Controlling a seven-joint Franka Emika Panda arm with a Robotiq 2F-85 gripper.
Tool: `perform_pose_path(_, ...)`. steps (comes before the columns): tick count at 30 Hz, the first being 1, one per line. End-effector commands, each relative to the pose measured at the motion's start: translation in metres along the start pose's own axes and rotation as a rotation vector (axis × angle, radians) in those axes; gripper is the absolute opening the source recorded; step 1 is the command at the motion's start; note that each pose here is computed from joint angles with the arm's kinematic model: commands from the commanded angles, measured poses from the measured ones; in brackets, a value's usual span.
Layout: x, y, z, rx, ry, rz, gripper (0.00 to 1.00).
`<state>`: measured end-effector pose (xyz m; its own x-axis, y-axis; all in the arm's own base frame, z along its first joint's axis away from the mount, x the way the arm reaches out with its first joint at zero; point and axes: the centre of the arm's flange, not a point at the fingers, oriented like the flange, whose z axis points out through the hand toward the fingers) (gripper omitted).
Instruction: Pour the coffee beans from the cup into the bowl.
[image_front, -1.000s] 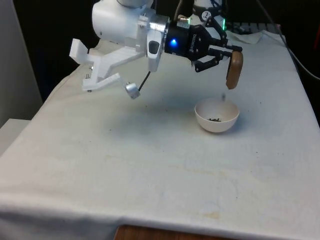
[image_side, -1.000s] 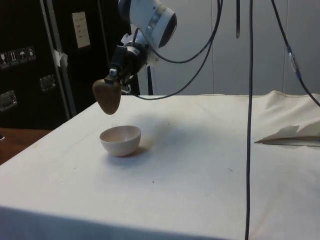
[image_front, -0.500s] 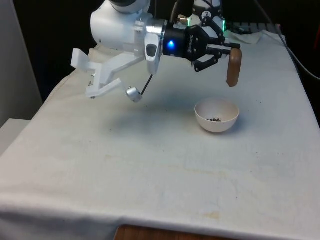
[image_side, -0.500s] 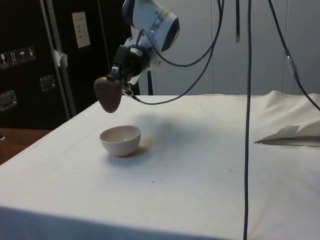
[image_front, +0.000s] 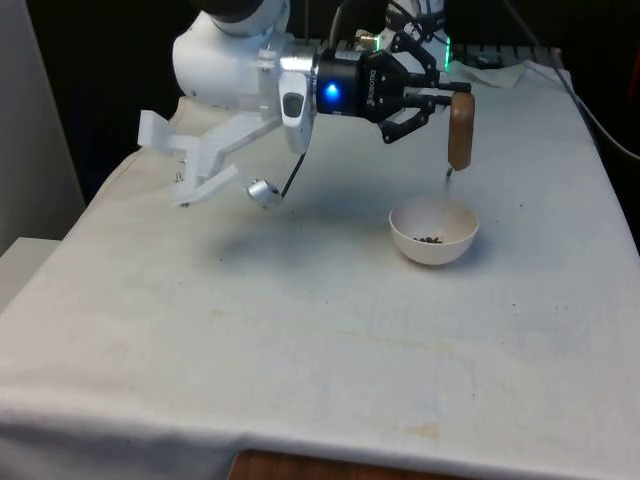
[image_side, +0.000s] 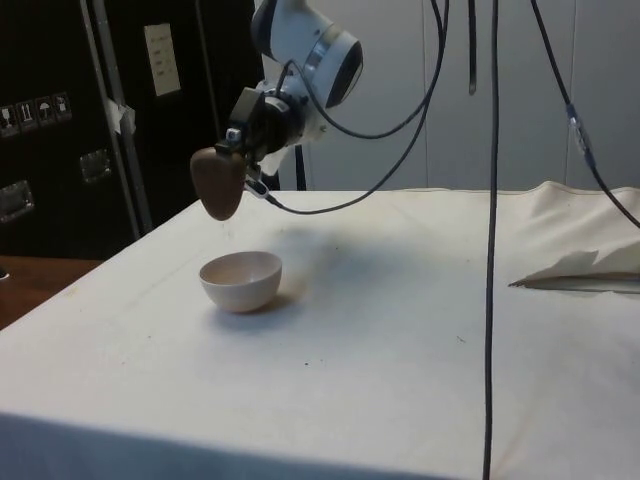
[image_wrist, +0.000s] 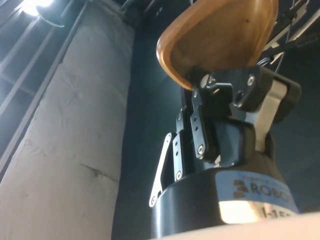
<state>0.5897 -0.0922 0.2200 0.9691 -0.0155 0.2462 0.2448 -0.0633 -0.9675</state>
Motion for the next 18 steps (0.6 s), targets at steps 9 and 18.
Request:
perform_pose_path(9, 0.001, 0.007, -0.006, 0.059, 0.017, 0.000, 0.01)
perform_pose_path(18, 0.000, 0.009, -0.011, 0.087, 0.028, -0.002, 0.01)
